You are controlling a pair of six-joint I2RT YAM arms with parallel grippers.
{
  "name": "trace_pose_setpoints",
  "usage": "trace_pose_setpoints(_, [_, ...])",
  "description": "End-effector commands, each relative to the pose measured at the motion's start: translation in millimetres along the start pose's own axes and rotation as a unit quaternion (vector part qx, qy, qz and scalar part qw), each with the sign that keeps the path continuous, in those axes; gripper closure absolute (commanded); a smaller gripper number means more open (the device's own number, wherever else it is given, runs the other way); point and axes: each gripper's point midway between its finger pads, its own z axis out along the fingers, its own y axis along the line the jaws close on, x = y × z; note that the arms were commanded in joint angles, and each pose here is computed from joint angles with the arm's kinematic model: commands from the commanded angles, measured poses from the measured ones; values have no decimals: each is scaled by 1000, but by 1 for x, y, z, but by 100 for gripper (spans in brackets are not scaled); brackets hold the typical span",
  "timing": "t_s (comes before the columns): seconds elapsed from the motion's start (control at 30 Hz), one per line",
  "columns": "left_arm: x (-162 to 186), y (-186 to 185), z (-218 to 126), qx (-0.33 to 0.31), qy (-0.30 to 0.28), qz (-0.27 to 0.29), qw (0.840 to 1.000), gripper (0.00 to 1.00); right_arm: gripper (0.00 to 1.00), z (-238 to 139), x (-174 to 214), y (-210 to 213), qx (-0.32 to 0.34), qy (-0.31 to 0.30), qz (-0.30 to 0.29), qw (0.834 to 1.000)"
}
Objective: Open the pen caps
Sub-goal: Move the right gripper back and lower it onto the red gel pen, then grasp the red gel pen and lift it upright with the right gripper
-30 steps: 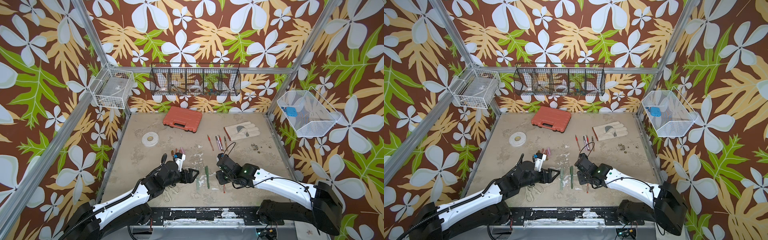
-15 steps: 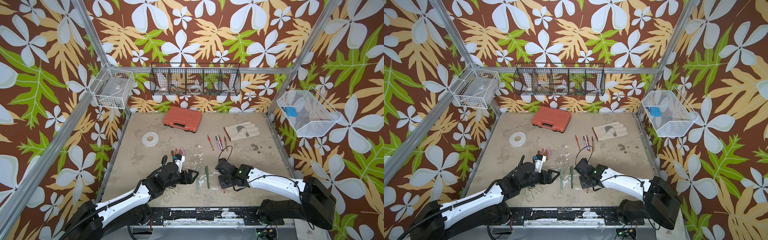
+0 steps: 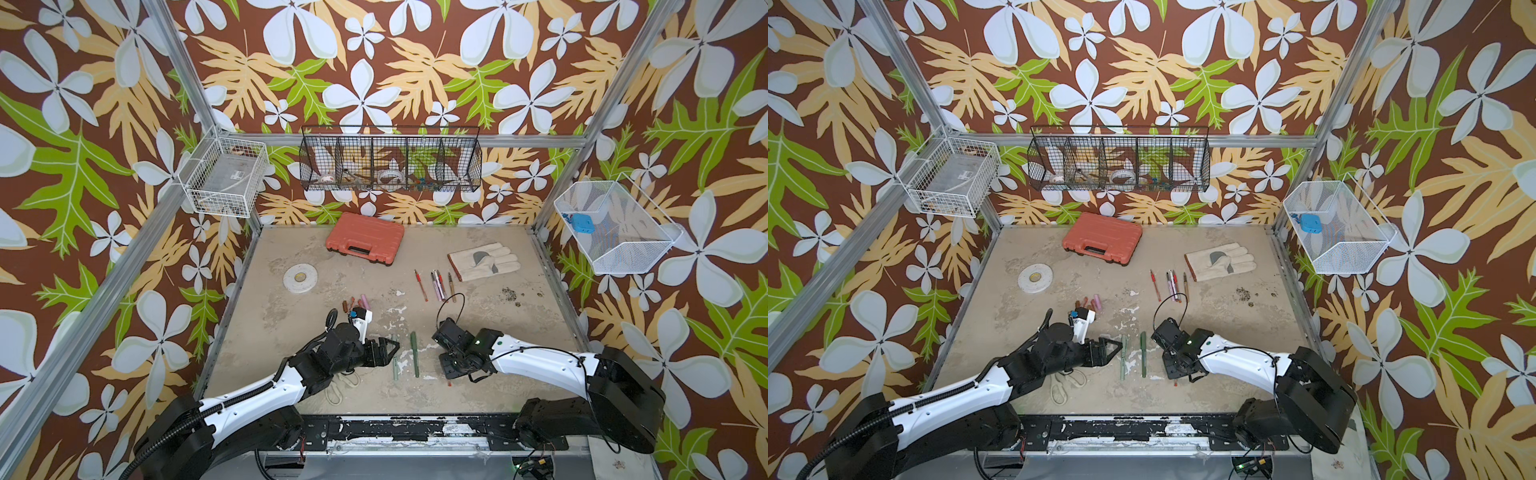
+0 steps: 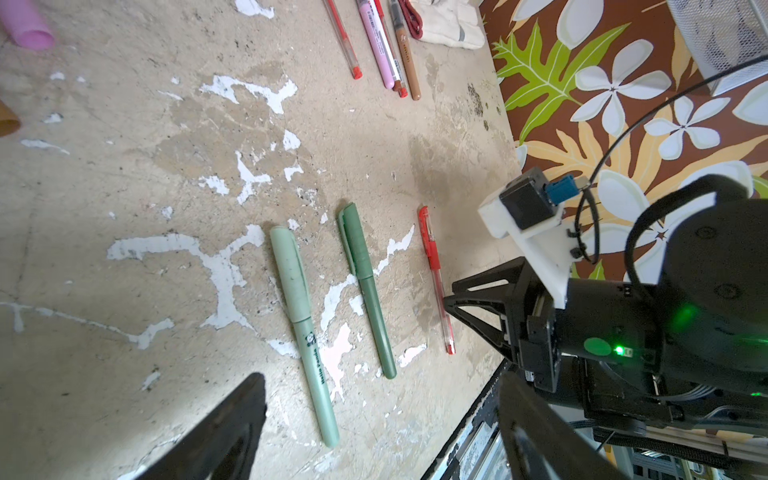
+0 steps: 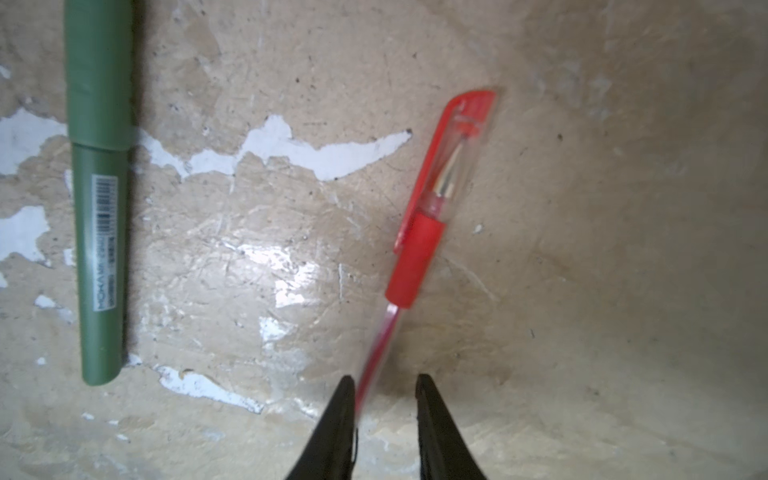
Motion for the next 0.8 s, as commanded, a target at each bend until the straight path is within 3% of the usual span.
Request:
trace_pose_setpoints(0.0, [-6, -6, 1, 8, -11, 8, 1000, 12, 73, 3, -3, 4, -7, -3, -5, 1000])
trace_pose_setpoints(0.17, [-5, -2, 5, 0, -6, 19, 1000, 12, 75, 12, -2, 2, 6, 5, -13, 1000])
trace_pose_setpoints(0.4, [-9, -6, 10, 4, -8, 14, 1000, 12, 90, 19, 3, -5, 22, 6, -17, 1000])
trace_pose_setpoints(0.63, [-30, -18, 16, 12, -38, -4, 999, 10, 97, 13, -13, -3, 21, -26, -21, 999])
trace_pose_setpoints(0.77, [-60, -43, 14, 83, -71, -19, 994, 8, 97, -10, -43, 11, -7, -73, -18, 997])
